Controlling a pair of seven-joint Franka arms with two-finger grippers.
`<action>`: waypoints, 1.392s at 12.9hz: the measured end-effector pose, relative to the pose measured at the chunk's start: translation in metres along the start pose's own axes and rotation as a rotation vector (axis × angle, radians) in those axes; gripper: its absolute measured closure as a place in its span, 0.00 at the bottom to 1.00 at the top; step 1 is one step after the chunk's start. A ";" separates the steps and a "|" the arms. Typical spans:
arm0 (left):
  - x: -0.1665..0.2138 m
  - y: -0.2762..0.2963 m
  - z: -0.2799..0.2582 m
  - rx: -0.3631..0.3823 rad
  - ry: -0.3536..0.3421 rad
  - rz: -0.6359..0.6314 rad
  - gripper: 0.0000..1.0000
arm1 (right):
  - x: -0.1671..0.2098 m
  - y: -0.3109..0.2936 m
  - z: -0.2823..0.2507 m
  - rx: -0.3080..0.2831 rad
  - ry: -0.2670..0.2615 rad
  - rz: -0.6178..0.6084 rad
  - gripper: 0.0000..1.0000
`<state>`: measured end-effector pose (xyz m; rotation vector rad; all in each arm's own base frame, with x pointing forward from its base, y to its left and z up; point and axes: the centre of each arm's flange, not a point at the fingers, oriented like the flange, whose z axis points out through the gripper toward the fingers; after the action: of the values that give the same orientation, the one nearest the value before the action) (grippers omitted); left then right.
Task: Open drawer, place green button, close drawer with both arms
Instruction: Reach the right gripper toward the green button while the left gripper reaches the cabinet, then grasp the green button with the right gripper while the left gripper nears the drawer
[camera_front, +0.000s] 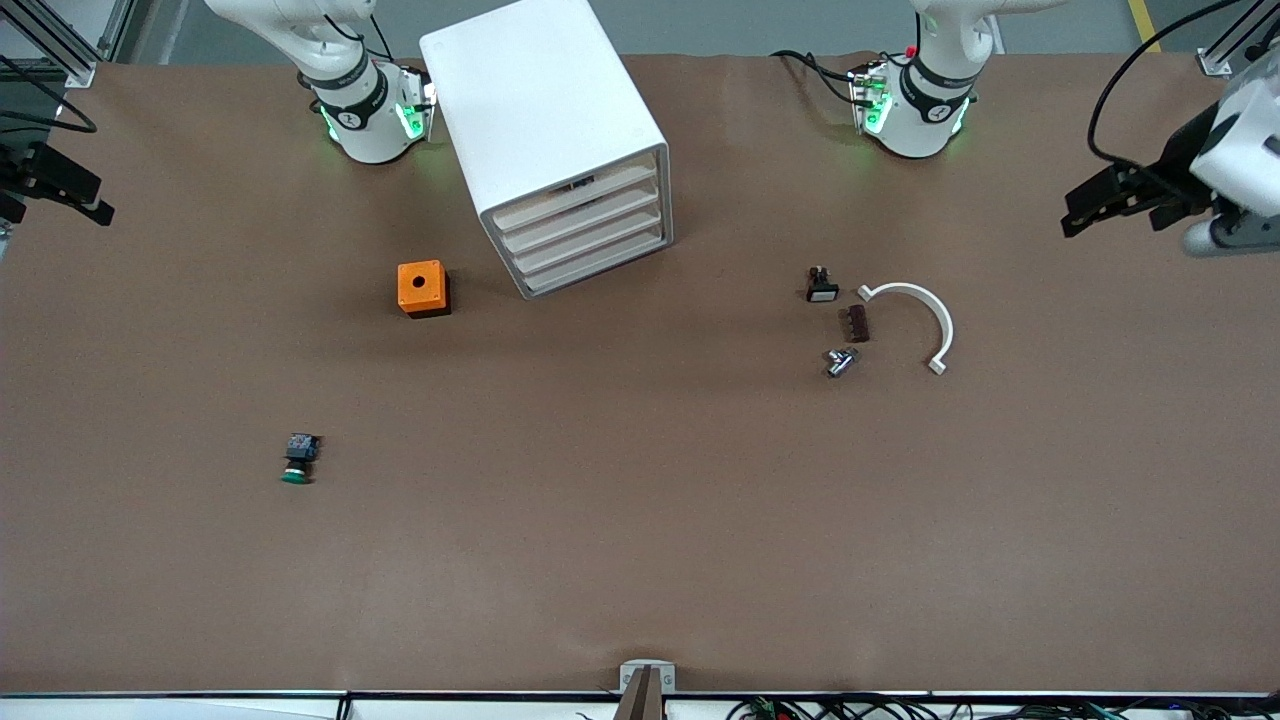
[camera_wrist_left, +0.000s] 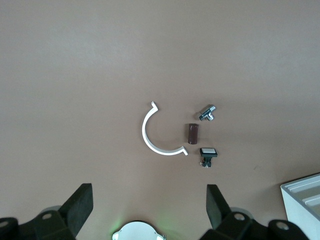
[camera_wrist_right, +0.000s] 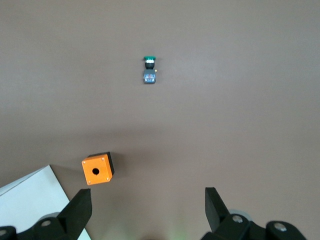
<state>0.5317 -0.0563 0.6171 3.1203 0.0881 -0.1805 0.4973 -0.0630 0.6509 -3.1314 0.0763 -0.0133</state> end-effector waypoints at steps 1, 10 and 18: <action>0.011 0.008 0.014 -0.001 -0.018 0.014 0.00 | 0.001 0.000 -0.005 -0.001 0.017 0.000 0.00; 0.092 0.118 0.157 -0.045 -0.051 -0.222 0.00 | 0.081 0.000 0.093 -0.017 -0.059 -0.006 0.00; 0.078 0.271 0.290 0.032 -0.164 -0.622 0.00 | 0.139 -0.011 0.251 0.021 -0.029 0.075 0.00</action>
<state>0.5913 -0.3274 0.3236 2.9788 1.0534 -0.4397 0.6393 -0.0569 0.4016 -3.1039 0.1920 0.0316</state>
